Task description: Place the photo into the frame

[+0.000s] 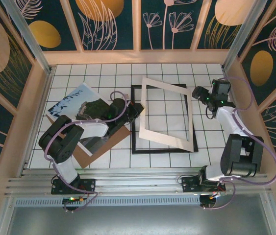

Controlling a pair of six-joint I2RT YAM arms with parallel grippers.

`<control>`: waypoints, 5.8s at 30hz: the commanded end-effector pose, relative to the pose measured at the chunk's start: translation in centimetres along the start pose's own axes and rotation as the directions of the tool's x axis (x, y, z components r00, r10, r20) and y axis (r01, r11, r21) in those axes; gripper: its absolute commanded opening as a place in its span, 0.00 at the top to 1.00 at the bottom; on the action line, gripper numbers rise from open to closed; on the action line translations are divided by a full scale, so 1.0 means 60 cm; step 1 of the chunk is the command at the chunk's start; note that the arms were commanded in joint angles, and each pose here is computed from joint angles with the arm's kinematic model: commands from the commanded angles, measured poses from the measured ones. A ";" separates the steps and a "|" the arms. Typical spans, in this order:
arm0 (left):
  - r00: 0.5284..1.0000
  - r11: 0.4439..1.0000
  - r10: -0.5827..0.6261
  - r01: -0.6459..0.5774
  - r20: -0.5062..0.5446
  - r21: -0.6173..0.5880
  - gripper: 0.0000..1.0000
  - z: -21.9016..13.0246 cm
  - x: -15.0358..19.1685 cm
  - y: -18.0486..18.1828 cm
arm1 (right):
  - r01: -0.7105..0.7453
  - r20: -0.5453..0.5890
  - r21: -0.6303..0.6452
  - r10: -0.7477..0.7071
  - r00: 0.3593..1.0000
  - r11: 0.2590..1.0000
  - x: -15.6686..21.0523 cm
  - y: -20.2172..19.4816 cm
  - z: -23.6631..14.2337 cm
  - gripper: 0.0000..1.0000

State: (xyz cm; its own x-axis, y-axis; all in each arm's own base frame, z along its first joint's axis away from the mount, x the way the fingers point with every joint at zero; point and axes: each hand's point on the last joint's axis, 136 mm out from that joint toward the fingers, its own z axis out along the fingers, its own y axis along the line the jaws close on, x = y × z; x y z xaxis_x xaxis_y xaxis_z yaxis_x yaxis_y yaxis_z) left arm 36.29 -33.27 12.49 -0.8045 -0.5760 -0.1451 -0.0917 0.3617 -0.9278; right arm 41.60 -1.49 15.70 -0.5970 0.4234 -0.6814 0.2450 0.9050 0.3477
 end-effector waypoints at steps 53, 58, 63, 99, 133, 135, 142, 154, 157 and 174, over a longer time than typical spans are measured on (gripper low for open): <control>0.992 0.989 0.068 -0.053 0.105 -0.136 1.00 0.000 -0.019 0.071 | 0.110 -0.096 -0.039 -0.113 0.989 0.993 0.062 0.050 0.048 0.13; 0.994 0.988 0.067 -0.054 0.087 -0.147 0.99 0.009 -0.012 0.086 | 0.110 -0.102 -0.040 -0.114 0.988 0.993 0.065 0.051 0.051 0.13; 0.994 0.987 0.072 -0.060 0.079 -0.151 0.92 0.017 -0.008 0.091 | 0.113 -0.106 -0.042 -0.117 0.987 0.993 0.067 0.052 0.053 0.12; 0.894 0.803 0.442 -0.430 -0.072 -0.413 0.35 -0.018 -0.020 0.113 | 0.155 -0.123 -0.075 -0.164 0.979 0.985 0.087 0.087 0.070 0.12; 0.814 0.586 0.379 0.157 0.441 -0.795 0.09 -0.459 -0.317 0.351 | 0.499 -0.191 -0.506 -0.655 0.731 0.704 0.447 0.598 0.150 0.14; 0.823 0.579 0.370 0.159 0.431 -0.800 0.09 -0.457 -0.312 0.362 | 0.493 -0.226 -0.506 -0.661 0.716 0.708 0.463 0.596 0.157 0.15; 0.849 0.591 0.328 0.158 0.414 -0.791 0.08 -0.449 -0.286 0.385 | 0.426 -0.313 -0.553 -0.652 0.690 0.716 0.502 0.599 0.147 0.20; 0.861 0.648 0.288 0.148 0.420 -0.747 0.08 -0.436 -0.268 0.385 | 0.244 -0.374 -0.683 -0.617 0.692 0.688 0.498 0.646 0.094 0.27; 0.858 0.650 0.297 0.140 0.420 -0.747 0.09 -0.436 -0.270 0.381 | 0.204 -0.378 -0.705 -0.603 0.703 0.679 0.488 0.657 0.085 0.27; 0.862 0.658 0.294 0.130 0.412 -0.742 0.09 -0.429 -0.265 0.390 | 0.017 -0.430 -0.767 -0.534 0.728 0.641 0.453 0.662 0.049 0.29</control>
State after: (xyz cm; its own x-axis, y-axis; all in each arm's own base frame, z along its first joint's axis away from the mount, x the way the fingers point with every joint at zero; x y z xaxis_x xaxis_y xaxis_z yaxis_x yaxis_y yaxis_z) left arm 32.34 4.12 2.99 -0.4483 -0.6778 -0.5828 -0.6108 0.7083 -0.3538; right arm 37.61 45.31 4.78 -0.9023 -0.2209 -0.3701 -0.4199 0.6448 0.6387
